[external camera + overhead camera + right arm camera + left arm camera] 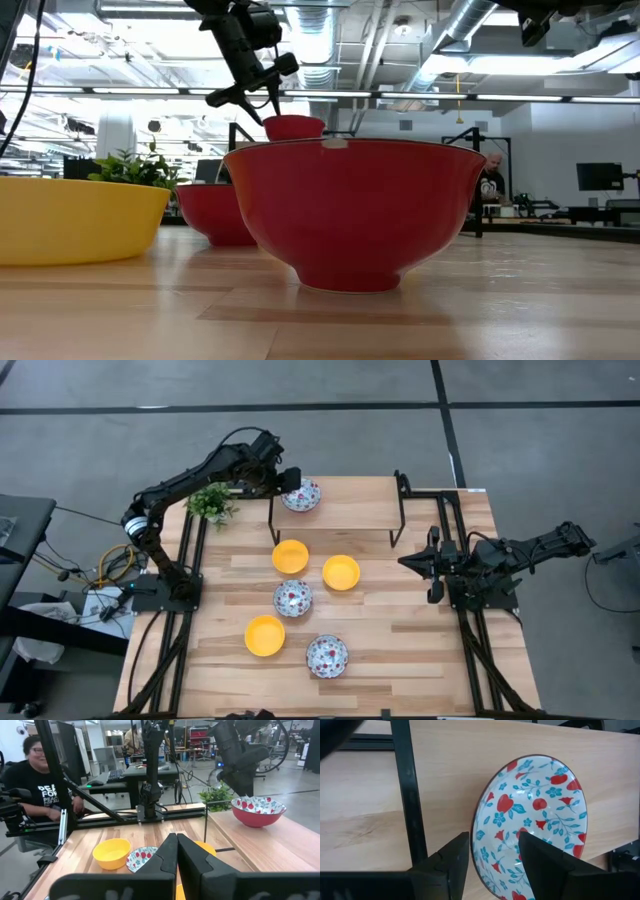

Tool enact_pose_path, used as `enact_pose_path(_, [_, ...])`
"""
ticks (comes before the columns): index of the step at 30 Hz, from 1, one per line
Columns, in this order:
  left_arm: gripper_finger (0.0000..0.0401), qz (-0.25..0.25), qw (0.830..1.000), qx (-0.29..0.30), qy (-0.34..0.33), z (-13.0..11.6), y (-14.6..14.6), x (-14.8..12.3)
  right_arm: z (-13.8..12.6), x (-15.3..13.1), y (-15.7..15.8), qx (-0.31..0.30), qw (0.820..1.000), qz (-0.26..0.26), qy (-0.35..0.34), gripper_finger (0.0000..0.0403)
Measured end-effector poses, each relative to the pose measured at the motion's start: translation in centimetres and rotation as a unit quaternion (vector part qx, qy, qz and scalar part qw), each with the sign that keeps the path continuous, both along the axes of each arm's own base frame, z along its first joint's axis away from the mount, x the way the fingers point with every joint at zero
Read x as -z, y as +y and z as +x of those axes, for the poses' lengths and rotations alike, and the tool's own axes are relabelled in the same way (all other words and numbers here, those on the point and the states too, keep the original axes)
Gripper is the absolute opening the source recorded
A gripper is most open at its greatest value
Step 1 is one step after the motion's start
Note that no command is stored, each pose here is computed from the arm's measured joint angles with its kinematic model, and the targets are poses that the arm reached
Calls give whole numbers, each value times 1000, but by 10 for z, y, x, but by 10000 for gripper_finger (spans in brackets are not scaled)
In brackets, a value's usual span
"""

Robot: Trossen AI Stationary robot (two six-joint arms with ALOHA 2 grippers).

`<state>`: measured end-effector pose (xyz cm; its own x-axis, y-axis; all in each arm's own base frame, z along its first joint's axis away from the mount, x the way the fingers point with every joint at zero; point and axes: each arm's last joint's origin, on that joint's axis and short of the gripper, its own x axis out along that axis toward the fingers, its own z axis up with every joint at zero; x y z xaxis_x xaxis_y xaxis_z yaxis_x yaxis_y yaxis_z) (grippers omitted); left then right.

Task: Pick & Place Mini bowls
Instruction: Put the top right white patterned bowl on the shelf, then stack the bottom white patterned bowl on top of the white patterned bowl on the shelf

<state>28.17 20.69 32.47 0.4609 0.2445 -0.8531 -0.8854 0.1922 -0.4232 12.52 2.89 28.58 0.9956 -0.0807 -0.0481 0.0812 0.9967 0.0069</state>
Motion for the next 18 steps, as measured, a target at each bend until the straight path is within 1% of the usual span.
enact_pose_path(8, [171, 8, 1000, 6, -11, 5, -2, -1, 0, 0, 0, 0, 1000, 0, 0, 1])
enact_pose_path(10, [171, 10, 1000, 10, -16, 8, -2, 3, -1, -1, 0, 1, 1000, 0, -3, 1])
enact_pose_path(13, [171, -1, 1000, 11, -6, 8, -3, 12, -2, -1, -1, 1, 1000, 1, -4, 1])
enact_pose_path(18, [171, -4, 1000, 8, -3, 7, -2, 16, -4, -2, -1, 1, 1000, 3, -10, 1])
